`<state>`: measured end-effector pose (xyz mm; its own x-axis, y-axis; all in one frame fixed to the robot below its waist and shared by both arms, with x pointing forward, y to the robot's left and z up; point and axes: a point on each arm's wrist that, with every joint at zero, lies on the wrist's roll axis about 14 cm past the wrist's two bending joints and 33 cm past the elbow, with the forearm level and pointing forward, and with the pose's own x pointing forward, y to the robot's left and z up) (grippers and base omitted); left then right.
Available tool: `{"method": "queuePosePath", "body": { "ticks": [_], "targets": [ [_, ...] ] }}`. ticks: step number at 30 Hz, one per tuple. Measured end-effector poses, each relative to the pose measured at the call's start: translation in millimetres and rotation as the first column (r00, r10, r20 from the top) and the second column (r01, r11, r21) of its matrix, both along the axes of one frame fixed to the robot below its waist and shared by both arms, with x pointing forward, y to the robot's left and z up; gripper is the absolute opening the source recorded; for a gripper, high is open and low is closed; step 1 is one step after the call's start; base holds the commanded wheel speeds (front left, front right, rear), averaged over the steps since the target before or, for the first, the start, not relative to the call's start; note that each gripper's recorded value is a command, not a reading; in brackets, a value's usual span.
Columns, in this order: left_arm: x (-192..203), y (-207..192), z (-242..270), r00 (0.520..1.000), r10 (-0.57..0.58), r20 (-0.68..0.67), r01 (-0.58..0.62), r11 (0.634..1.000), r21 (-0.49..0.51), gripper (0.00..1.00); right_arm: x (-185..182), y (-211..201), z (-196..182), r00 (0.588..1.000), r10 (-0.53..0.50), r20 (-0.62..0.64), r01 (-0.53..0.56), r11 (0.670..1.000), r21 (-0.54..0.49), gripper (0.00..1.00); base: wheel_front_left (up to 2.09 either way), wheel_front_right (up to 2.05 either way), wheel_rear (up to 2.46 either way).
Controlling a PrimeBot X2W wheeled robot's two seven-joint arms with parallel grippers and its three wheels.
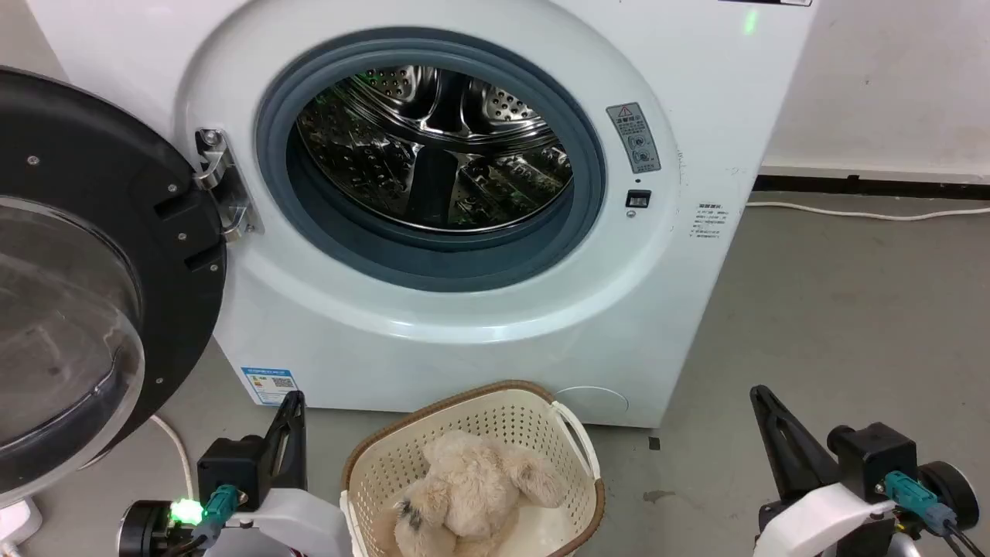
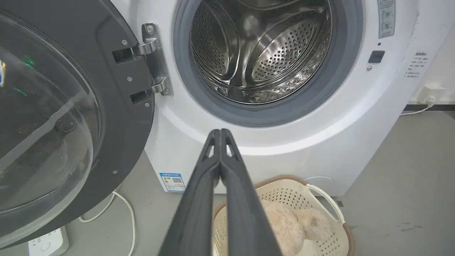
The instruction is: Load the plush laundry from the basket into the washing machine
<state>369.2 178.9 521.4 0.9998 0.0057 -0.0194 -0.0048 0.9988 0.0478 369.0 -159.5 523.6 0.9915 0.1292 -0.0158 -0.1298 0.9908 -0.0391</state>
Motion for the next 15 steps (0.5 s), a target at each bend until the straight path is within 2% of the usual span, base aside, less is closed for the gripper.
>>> {"method": "queuePosePath", "body": {
  "ticks": [15],
  "targets": [
    [0.0, 0.1, 0.0, 1.000, 0.000, 0.000, 0.000, 1.000, 0.000, 0.00, 0.0, 0.1, 0.0, 1.000, 0.000, 0.000, 0.000, 1.000, 0.000, 0.00, 0.00, 0.00, 0.00]
  ]
}}
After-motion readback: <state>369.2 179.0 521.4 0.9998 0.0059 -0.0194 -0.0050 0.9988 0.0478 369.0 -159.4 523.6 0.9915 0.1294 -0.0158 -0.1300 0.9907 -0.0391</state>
